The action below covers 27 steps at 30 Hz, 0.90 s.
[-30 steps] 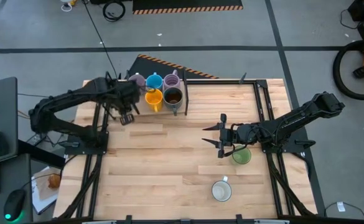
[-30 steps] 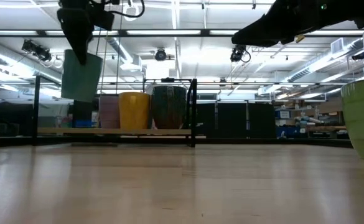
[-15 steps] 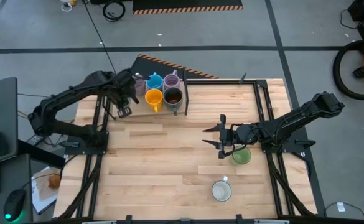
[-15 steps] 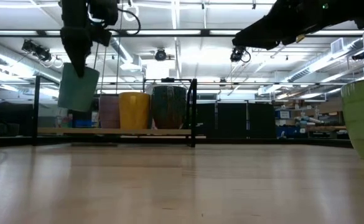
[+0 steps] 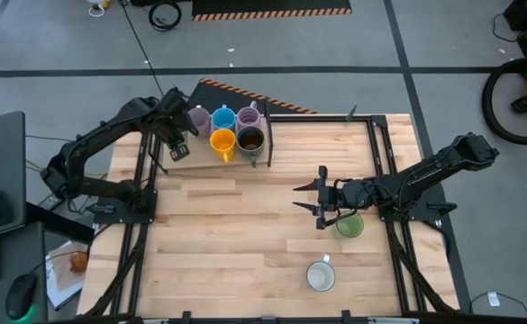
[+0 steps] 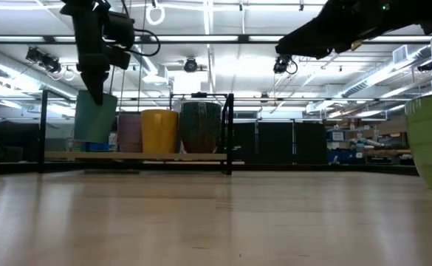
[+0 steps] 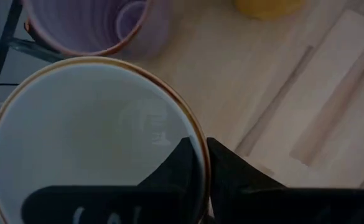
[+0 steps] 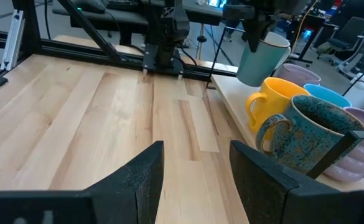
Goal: Place coffee mugs
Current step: Put the blue and white mug on the shelf
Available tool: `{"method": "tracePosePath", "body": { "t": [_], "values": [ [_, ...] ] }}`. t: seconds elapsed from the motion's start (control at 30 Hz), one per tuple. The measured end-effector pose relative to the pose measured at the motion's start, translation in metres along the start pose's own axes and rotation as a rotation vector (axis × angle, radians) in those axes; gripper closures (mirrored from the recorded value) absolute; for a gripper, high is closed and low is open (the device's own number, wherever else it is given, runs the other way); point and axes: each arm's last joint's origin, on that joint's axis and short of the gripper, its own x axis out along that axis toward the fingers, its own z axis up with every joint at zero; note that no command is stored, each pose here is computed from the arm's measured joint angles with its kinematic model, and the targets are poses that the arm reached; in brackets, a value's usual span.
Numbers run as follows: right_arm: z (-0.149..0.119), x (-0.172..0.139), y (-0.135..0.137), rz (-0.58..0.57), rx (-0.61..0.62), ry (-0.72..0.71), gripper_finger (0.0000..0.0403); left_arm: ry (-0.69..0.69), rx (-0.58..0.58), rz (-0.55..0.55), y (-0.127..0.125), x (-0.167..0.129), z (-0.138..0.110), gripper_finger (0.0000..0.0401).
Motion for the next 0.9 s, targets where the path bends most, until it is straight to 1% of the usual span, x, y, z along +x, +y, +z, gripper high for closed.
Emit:
{"method": "tracePosePath", "body": {
  "t": [0.23,0.37,0.5,0.57,0.9],
  "values": [
    [0.000,0.000,0.000,0.000,0.000,-0.003,0.0215,-0.008,-0.029,0.015,0.016,0.001,-0.005,0.0369],
    [0.001,0.000,0.000,-0.001,0.002,-0.009,0.0215,-0.042,-0.034,0.027,0.024,0.002,-0.004,0.0369],
    [0.001,0.000,0.000,-0.001,0.001,-0.009,0.0215,-0.066,-0.033,0.010,0.028,0.002,-0.004,0.0369],
    [0.001,0.000,0.000,-0.001,0.001,-0.009,0.0215,-0.081,-0.031,0.019,0.031,0.002,-0.004,0.0369],
    [0.001,0.000,0.000,-0.001,0.002,-0.011,0.0215,-0.077,-0.055,0.029,0.041,0.003,-0.009,0.0369]
  ]
}}
